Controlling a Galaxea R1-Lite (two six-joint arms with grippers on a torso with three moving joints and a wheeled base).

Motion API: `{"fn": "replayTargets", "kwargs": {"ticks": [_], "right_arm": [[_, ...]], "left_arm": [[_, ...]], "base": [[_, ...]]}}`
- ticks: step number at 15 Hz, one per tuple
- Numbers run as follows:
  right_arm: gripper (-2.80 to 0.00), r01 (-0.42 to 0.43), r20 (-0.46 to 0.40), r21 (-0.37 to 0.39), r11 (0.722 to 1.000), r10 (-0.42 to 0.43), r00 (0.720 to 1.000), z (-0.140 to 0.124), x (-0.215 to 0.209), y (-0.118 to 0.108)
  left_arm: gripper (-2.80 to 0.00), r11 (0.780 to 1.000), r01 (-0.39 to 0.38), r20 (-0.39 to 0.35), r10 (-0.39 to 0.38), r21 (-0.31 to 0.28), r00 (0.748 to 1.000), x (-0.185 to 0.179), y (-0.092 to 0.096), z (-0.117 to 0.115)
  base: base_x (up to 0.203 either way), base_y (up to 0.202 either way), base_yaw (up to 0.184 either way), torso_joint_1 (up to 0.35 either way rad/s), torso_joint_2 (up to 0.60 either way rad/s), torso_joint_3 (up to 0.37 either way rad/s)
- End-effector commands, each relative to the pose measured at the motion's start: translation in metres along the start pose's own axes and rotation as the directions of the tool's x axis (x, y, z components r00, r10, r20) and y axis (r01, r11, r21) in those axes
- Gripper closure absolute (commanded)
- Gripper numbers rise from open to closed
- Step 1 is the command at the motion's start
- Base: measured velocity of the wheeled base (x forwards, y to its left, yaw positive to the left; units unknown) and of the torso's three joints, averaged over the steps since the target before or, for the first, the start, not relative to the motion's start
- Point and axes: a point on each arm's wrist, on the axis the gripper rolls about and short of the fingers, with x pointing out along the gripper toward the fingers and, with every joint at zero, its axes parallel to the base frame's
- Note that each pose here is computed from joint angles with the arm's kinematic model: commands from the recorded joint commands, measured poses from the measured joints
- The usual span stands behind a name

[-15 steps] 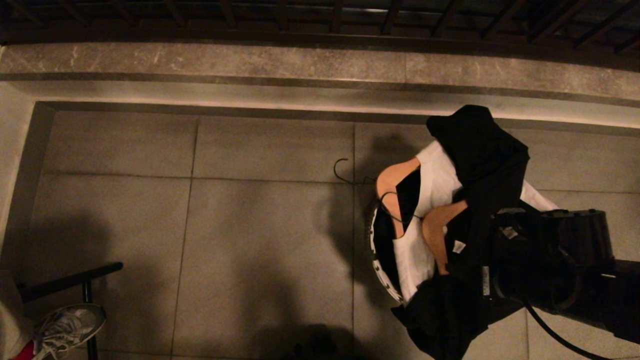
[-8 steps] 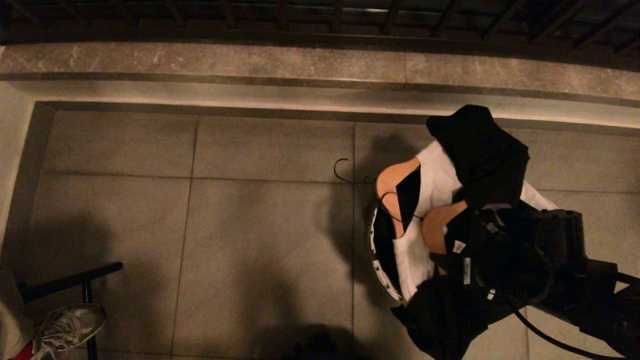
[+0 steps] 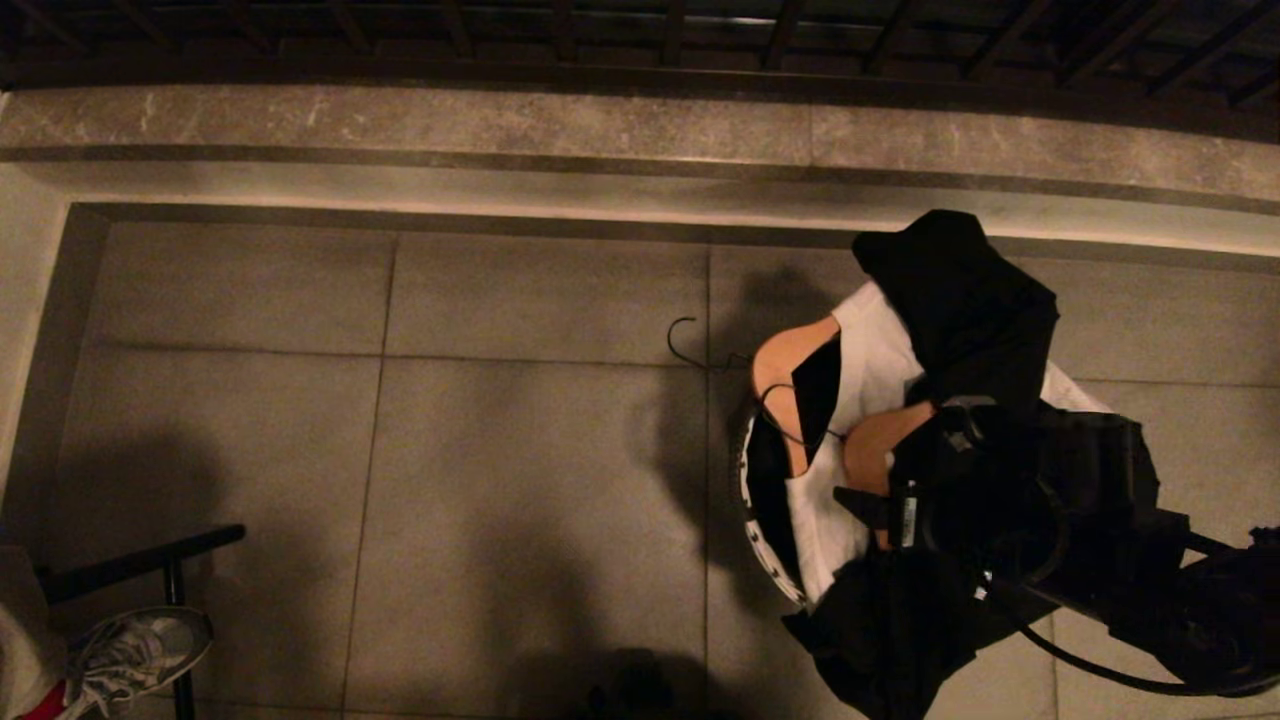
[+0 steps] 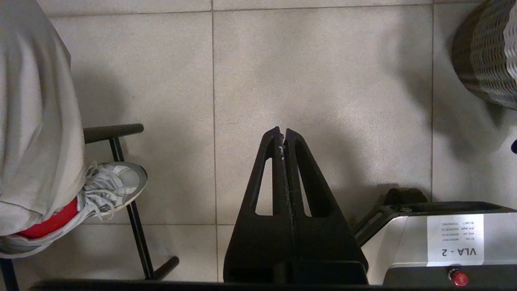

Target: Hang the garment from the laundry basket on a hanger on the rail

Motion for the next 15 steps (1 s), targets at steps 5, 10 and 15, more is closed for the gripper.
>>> {"fn": "replayTargets", "kwargs": {"ticks": [5, 10, 15], "right_arm": [[-2.8, -0.007, 0.008, -0.009, 1.0, 0.007, 1.0, 0.005, 0.014, 0.003], [-2.8, 0.009, -0.015, -0.054, 0.999, -0.01, 1.0, -0.002, 0.023, -0.001], [-2.8, 0.066, 0.04, -0.074, 0.995, -0.063, 0.997, -0.002, 0.038, -0.007]], "left_arm": [[0.0, 1.0, 0.002, -0.003, -0.002, 0.007, 1.0, 0.0, 0.0, 0.0], [0.0, 1.0, 0.002, -0.002, -0.002, 0.01, 1.0, 0.0, 0.0, 0.0], [0.0, 1.0, 0.005, -0.001, -0.005, 0.012, 1.0, 0.0, 0.0, 0.0]], "base": [[0.0, 0.0, 0.0, 0.0, 0.0, 0.0], [0.0, 0.0, 0.0, 0.0, 0.0, 0.0], [0.0, 0.0, 0.0, 0.0, 0.0, 0.0]]}}
